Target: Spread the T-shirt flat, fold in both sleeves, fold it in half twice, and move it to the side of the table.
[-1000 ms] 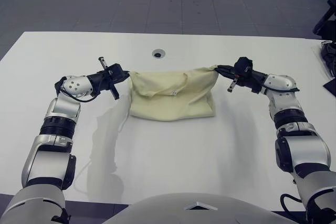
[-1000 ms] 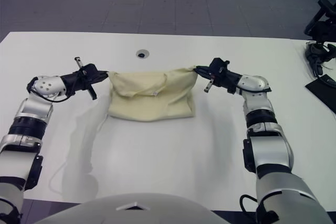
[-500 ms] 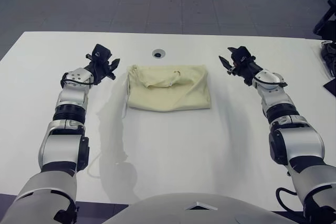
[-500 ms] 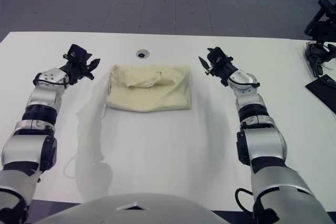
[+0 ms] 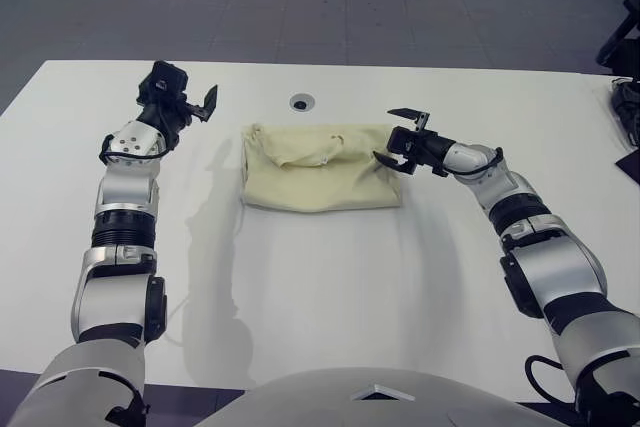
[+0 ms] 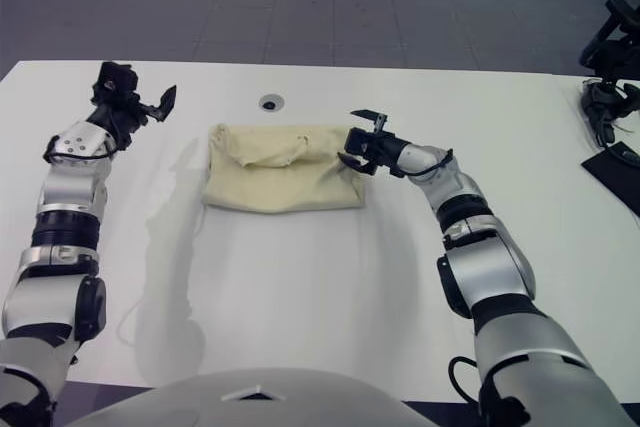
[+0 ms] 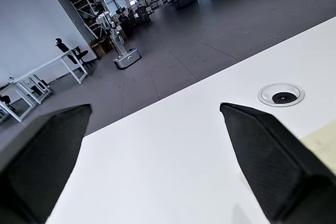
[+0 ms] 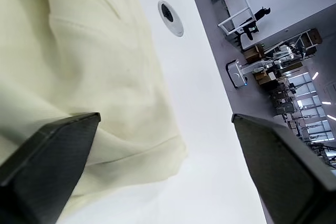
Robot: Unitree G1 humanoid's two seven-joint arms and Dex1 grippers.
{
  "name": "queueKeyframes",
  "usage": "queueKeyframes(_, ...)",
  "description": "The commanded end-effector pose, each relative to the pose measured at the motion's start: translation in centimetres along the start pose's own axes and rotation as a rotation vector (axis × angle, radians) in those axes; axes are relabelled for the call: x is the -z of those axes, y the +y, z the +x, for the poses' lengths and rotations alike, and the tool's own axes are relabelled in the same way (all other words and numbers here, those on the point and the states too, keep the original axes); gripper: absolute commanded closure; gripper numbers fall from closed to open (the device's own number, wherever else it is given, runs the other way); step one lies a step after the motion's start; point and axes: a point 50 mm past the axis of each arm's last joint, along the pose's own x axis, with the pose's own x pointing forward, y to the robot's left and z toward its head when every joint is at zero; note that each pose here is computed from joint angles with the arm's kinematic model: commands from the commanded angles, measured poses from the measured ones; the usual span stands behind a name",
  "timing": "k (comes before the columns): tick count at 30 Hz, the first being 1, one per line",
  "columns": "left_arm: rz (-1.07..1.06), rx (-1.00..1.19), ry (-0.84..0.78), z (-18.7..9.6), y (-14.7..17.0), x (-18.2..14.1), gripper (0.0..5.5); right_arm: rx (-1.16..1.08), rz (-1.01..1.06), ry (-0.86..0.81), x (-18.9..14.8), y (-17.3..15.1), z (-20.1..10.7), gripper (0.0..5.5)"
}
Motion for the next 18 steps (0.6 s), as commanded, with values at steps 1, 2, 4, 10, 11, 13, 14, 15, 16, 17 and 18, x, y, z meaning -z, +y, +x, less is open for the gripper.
queueKeyframes(1, 0.021, 0.012, -0.007, -0.6, -0.5, -0.4, 0.28, -0.098, -0.143, 0.047, -0.6, 0.7, 1.1, 0.10)
queueKeyframes(2, 0.027, 0.017, -0.009, -0.6, -0.7, -0.5, 0.11, -0.134, -0.176, 0.062, -0.4, 1.2, 1.1, 0.10)
queueKeyframes(4, 0.043, 0.016, -0.017, -0.8, -0.8, -0.8, 0.11, -0.211, -0.257, 0.094, 0.5, 1.9, 0.5, 0.10)
queueKeyframes(10, 0.088, 0.032, -0.046, -1.8, -1.1, -2.0, 0.11, -0.479, -0.411, 0.045, 2.3, 2.2, -4.8, 0.10)
queueKeyframes(11, 0.093, 0.043, -0.052, -2.0, -1.3, -2.2, 0.11, -0.530, -0.430, 0.029, 2.3, 2.5, -5.9, 0.10)
queueKeyframes(13, 0.105, 0.061, -0.060, -2.4, -1.7, -2.4, 0.11, -0.571, -0.436, -0.024, 1.5, 2.9, -7.4, 0.10)
queueKeyframes(14, 0.116, 0.068, -0.063, -2.6, -1.8, -2.5, 0.11, -0.563, -0.406, -0.084, 0.4, 3.1, -7.9, 0.10)
queueKeyframes(15, 0.127, 0.073, -0.068, -2.8, -2.0, -2.7, 0.11, -0.553, -0.373, -0.143, -0.7, 3.3, -8.2, 0.10)
queueKeyframes(16, 0.137, 0.079, -0.073, -3.0, -2.1, -2.8, 0.11, -0.549, -0.335, -0.195, -1.7, 3.5, -8.5, 0.10)
queueKeyframes(17, 0.141, 0.084, -0.082, -3.2, -2.3, -3.1, 0.11, -0.537, -0.298, -0.255, -2.8, 3.8, -8.6, 0.10)
queueKeyframes(18, 0.141, 0.086, -0.092, -3.3, -2.4, -3.3, 0.11, -0.510, -0.259, -0.314, -4.0, 4.1, -8.4, 0.10)
